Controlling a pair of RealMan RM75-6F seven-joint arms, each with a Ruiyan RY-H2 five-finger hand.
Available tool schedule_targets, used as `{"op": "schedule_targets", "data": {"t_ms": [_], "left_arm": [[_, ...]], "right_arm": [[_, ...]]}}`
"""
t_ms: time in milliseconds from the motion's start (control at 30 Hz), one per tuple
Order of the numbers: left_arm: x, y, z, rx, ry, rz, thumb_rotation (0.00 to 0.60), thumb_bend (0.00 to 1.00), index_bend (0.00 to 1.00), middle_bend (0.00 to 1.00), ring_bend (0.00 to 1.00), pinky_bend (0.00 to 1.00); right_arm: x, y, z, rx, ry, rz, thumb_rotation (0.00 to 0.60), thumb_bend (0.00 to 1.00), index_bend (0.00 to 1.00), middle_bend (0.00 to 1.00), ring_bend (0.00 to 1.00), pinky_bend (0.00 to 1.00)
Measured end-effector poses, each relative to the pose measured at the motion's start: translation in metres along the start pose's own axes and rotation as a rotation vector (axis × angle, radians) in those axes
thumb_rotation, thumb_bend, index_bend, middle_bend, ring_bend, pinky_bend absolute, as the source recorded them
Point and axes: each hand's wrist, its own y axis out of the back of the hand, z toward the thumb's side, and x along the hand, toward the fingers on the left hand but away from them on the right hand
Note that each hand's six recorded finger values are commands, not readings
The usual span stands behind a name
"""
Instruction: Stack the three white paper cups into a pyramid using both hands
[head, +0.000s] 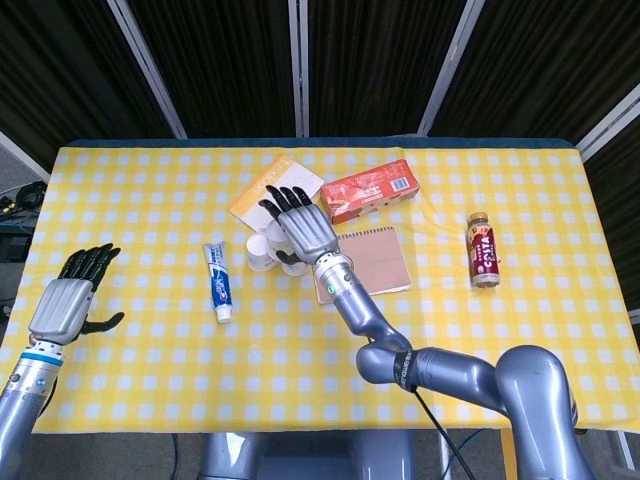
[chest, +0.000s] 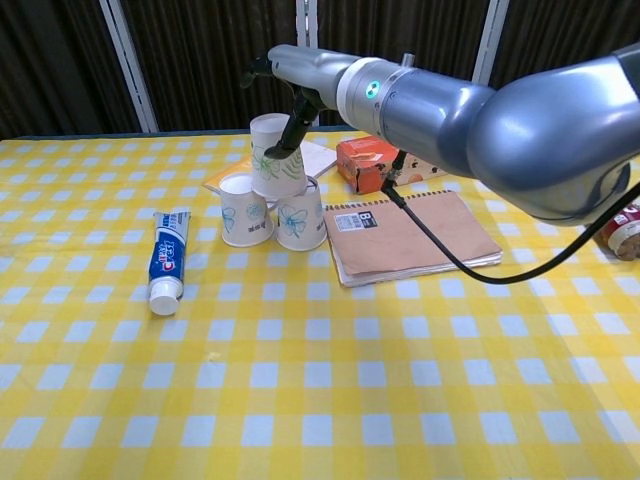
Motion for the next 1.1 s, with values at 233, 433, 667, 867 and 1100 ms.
{"op": "schedule_targets", "data": {"t_ms": [233,433,667,867,1100], "left_arm": [[-0.001,0.002,0.001,-0.001,0.000,0.010,0.600,0.23,0.00,0.00,0.00,0.00],[-0.001,0.004,-0.002,0.000,0.012,0.021,0.600,0.23,0.00,0.00,0.00,0.00],[-0.007,0.010,-0.004,-0.012,0.018,0.065,0.600,0.18,0.00,0.00,0.00,0.00],[-0.018,0.009,-0.005,0.003,0.019,0.092,0.600,0.18,0.00,0.00,0.00,0.00],[-0.035,-0.008,-0.005,0.061,0.015,0.096,0.600,0.18,0.00,0.00,0.00,0.00]], "right_arm": [[0.007,0.008,0.002,0.010,0.010,-0.020,0.600,0.15,0.13,0.00,0.00,0.00],[0.027,0.020,-0.013,0.028,-0.007,-0.053,0.600,0.15,0.12,0.00,0.00,0.00],[0.086,0.031,-0.074,0.081,-0.076,-0.112,0.600,0.15,0.07,0.00,0.00,0.00],[0.156,0.028,-0.134,0.070,-0.142,-0.154,0.600,0.15,0.05,0.00,0.00,0.00],[0.240,0.014,-0.197,0.053,-0.256,-0.181,0.600,0.15,0.05,0.00,0.00,0.00]]}}
